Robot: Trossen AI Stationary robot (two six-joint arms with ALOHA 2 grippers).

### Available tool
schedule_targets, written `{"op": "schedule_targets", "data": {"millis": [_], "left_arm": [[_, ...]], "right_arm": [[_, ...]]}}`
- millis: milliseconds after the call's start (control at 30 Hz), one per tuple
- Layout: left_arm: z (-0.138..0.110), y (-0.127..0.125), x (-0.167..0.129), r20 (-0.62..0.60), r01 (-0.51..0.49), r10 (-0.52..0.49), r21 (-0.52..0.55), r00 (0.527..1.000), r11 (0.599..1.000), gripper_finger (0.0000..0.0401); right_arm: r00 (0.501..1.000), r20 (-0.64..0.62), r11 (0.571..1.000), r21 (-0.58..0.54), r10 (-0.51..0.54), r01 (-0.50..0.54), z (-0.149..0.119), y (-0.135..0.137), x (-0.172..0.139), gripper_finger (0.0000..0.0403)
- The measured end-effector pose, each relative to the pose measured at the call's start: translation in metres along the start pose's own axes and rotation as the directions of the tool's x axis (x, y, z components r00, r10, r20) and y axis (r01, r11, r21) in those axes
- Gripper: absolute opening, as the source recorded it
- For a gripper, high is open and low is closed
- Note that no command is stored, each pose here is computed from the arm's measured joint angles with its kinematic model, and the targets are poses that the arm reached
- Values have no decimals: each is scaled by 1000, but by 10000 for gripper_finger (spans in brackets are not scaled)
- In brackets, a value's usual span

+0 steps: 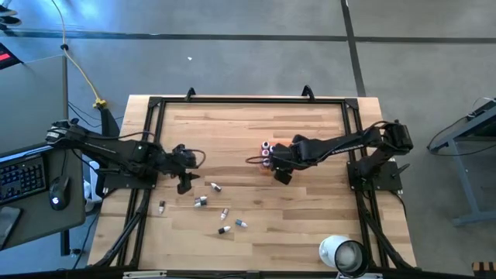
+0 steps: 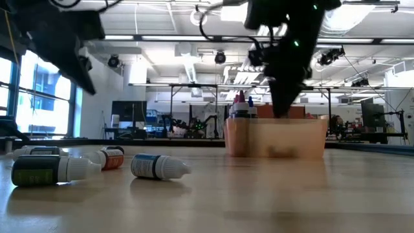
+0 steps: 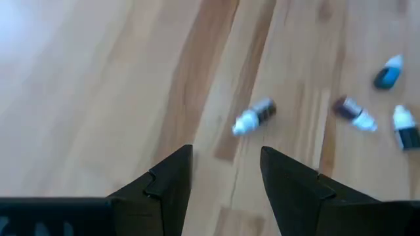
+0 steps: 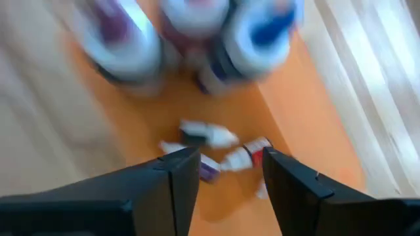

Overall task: Pick & Place food coloring
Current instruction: Put the small blue food coloring bottle into the orange bin

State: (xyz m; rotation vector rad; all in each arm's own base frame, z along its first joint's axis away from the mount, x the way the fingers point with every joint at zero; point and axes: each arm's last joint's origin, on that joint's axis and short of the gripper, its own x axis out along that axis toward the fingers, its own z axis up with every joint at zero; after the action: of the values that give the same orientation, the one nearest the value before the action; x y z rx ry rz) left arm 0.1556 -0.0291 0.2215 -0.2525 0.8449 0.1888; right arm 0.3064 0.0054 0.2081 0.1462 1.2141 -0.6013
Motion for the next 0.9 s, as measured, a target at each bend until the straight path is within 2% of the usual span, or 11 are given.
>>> {"op": "schedule_targets", "data": {"millis": [133, 233, 300, 400, 500, 600, 700, 900], "left_arm": [[-3, -4, 14, -114, 29, -33, -37, 993, 999, 177], [-6, -8, 24, -209, 83, -90, -43, 974, 996, 177], [-9, -10, 31, -267, 108, -118, -49, 957, 993, 177], [-11, -12, 39, -316, 96, -107, -49, 943, 994, 177], [-11, -10, 43, -292, 13, -19, -23, 956, 1000, 177], [-10, -9, 43, -266, -18, 21, 12, 964, 1000, 177], [-8, -8, 38, -233, -17, 21, 20, 972, 1000, 177], [-6, -8, 33, -197, -7, 7, 1, 980, 1000, 177]], "right_arm": [[987, 98, 990, 51, 126, -132, 23, 11, -27, 162], [947, 200, 967, -6, 252, -256, 33, 27, -42, 162], [892, 278, 933, -57, 356, -355, 37, 41, -47, 160], [774, 385, 858, -110, 503, -503, 35, 66, -46, 158], [695, 423, 807, -188, 581, -560, 23, 96, -32, 158], [650, 419, 766, -229, 635, -601, 13, 127, -18, 156], [647, 402, 754, -222, 649, -618, 7, 153, -7, 154], [728, 377, 818, -198, 572, -540, 8, 187, 3, 154]]}}
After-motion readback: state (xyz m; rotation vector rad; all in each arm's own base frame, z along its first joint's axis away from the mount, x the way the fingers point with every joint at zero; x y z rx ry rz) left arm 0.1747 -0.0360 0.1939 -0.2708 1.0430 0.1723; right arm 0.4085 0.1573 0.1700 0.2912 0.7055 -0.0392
